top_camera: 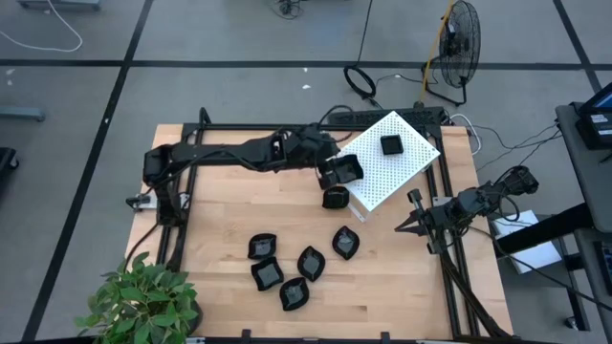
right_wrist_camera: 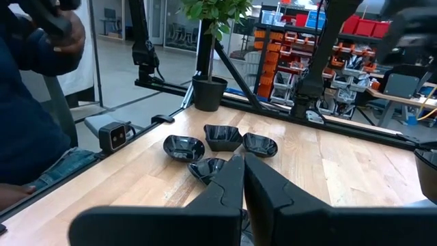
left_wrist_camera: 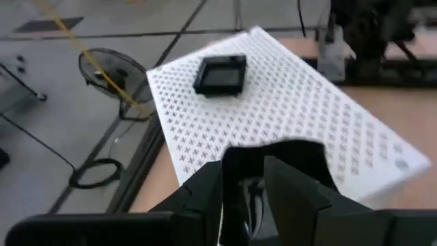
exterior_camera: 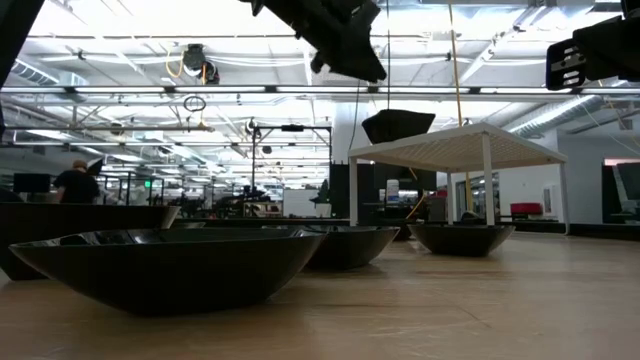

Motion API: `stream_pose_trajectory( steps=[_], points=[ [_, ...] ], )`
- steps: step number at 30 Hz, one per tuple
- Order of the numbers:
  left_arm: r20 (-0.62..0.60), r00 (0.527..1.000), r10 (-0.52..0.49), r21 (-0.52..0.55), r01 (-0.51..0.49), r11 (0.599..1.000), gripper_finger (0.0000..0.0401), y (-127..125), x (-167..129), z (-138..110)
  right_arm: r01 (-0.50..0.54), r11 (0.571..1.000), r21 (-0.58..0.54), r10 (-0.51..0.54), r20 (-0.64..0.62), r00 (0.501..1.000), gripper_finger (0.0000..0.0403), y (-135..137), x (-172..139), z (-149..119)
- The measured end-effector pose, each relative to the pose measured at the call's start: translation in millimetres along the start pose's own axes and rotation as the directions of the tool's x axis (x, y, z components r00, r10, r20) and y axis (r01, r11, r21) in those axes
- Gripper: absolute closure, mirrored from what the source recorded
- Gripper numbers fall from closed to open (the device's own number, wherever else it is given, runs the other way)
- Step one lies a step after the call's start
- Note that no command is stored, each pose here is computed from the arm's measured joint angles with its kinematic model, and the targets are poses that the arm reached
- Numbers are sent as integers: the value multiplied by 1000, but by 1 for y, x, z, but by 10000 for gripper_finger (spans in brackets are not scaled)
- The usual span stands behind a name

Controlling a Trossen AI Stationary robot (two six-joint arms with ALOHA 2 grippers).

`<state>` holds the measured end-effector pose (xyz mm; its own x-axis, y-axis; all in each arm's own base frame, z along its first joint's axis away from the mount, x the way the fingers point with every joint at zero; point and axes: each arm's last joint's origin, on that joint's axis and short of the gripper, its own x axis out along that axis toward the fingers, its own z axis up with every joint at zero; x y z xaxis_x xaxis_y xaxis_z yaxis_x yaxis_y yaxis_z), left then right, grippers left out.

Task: Pick & Place Mini shaped plates
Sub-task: Stack the black distorted square plate on top of the black distorted square plates on the shelf

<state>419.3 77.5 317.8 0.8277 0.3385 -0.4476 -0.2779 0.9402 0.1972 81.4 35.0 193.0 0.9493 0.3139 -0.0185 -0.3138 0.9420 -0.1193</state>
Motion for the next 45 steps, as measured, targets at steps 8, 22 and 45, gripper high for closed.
stream_pose_trajectory(
  steps=[8,22,45],
  points=[
    [-87,990,-113,189,127,974,302,-39,-11,-5,0,1000,0,0,0,1000,403,0,0,0],
    [-173,977,-126,324,177,930,397,-84,-5,-24,0,1000,0,0,1,1000,403,0,0,0],
    [-118,993,-8,292,42,955,390,-57,29,-39,-5,1000,-5,5,-42,999,403,1,2,-3]
  ],
)
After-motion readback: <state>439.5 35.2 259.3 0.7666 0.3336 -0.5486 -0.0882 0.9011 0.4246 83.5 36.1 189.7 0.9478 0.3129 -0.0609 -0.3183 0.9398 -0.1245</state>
